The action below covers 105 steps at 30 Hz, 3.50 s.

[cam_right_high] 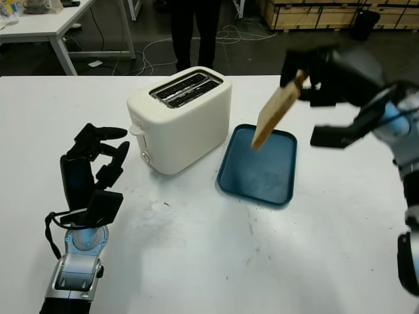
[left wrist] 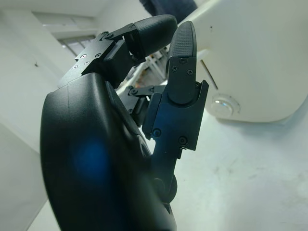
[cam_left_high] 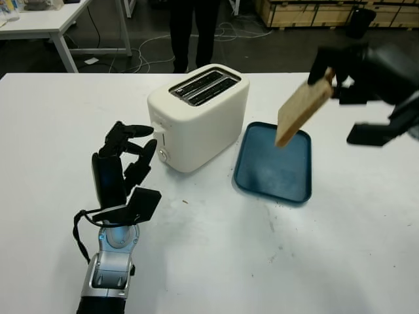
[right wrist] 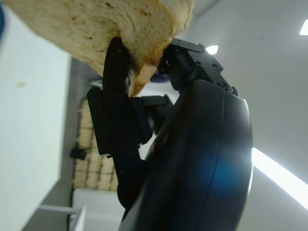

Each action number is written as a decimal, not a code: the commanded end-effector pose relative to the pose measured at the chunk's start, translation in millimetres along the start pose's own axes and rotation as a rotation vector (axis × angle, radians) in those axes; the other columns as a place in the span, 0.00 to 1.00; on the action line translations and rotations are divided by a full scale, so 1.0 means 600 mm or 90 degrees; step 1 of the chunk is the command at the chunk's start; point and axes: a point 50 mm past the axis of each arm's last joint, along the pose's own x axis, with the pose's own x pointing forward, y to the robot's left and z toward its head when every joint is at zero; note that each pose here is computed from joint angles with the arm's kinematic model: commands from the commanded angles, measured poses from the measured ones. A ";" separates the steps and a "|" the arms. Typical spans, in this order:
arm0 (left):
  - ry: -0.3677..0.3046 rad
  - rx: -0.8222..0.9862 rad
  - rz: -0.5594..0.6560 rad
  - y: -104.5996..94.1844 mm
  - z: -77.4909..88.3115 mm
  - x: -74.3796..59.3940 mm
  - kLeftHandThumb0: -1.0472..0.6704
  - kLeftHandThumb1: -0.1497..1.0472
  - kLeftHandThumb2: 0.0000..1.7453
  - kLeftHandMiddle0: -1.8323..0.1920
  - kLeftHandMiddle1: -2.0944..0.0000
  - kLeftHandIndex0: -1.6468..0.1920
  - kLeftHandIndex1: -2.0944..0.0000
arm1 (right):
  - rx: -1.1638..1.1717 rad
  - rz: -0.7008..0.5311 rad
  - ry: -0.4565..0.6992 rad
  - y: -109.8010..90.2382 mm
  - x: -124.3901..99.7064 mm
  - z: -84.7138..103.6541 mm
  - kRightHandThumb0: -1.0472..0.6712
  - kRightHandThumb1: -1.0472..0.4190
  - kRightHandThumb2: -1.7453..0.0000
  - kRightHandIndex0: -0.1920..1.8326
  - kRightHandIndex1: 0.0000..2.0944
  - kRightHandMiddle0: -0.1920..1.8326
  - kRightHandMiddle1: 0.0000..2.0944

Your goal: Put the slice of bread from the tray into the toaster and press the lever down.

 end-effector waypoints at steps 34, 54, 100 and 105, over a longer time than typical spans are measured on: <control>0.001 -0.002 0.007 -0.002 0.005 -0.008 0.37 0.89 0.14 0.61 0.27 0.58 0.50 | -0.095 0.155 0.095 -0.071 0.262 0.206 0.39 0.09 0.78 0.57 0.83 0.46 0.82; 0.002 -0.010 0.009 -0.003 0.004 -0.011 0.36 0.89 0.14 0.61 0.28 0.58 0.50 | -0.097 0.184 0.122 -0.010 0.263 0.190 0.40 0.09 0.79 0.50 0.83 0.35 0.67; -0.005 -0.008 0.013 -0.003 0.005 -0.010 0.35 0.89 0.14 0.61 0.28 0.58 0.49 | -0.083 0.253 0.171 0.063 0.236 0.142 0.39 0.09 0.82 0.58 0.83 0.43 0.83; -0.003 -0.008 0.013 -0.004 0.006 -0.010 0.36 0.89 0.14 0.61 0.28 0.58 0.50 | -0.070 0.248 0.160 0.062 0.240 0.149 0.38 0.09 0.82 0.56 0.83 0.42 0.83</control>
